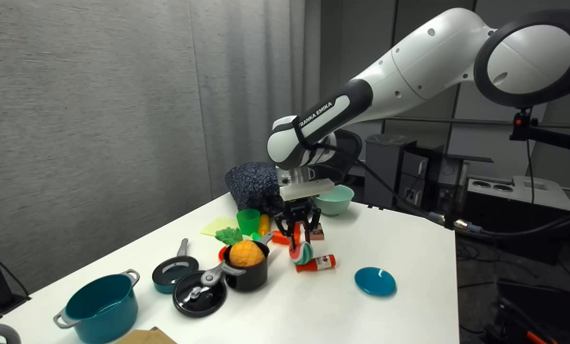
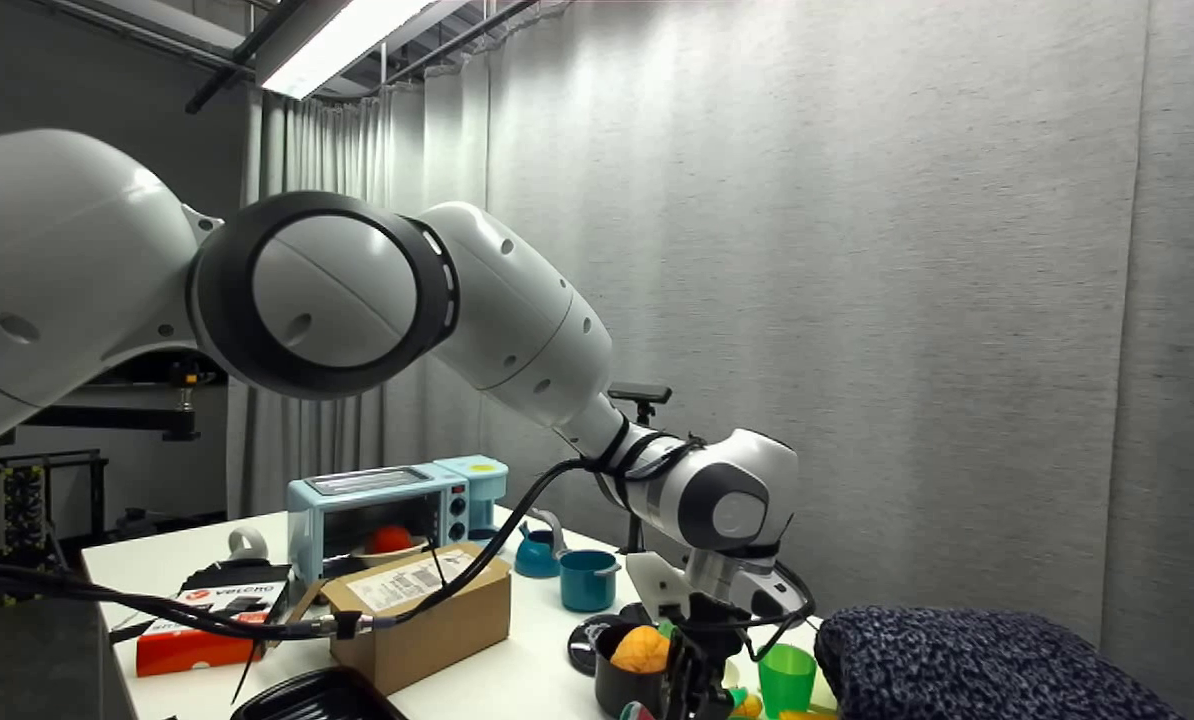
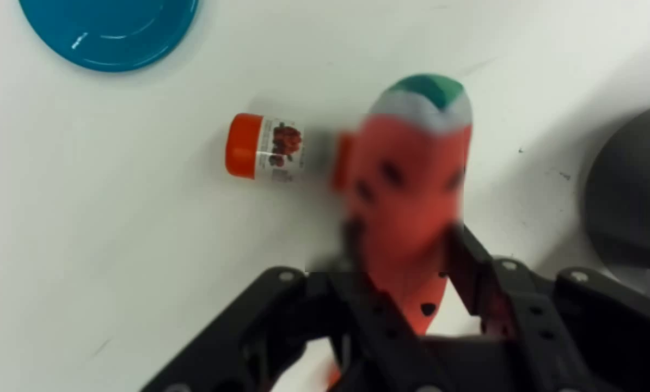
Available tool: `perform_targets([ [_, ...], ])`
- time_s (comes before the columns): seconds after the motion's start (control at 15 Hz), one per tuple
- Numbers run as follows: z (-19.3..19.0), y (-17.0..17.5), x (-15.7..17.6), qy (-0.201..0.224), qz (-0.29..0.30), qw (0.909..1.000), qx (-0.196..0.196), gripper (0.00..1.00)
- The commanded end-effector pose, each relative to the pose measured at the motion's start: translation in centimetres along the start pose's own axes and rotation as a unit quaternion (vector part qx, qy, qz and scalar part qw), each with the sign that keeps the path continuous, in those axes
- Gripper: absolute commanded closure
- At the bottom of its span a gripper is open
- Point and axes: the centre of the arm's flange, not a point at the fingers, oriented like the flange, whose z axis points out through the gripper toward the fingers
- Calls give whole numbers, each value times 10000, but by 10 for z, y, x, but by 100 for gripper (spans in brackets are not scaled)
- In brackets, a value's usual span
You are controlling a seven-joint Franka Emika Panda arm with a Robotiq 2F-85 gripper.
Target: Remove the watermelon toy from the bowl and put it on the counter
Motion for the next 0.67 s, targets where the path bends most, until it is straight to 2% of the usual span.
perform_targets([
  [0.0,-9,7,-8,181,-135,9997,-25,23],
  [0.2,-19,7,-2,383,-110,9992,-20,2],
  [0.4,-29,3,6,704,118,9974,93,0],
  [0.47,-20,4,10,495,34,9988,42,0],
  [0.6,-19,5,11,510,43,9987,42,0],
])
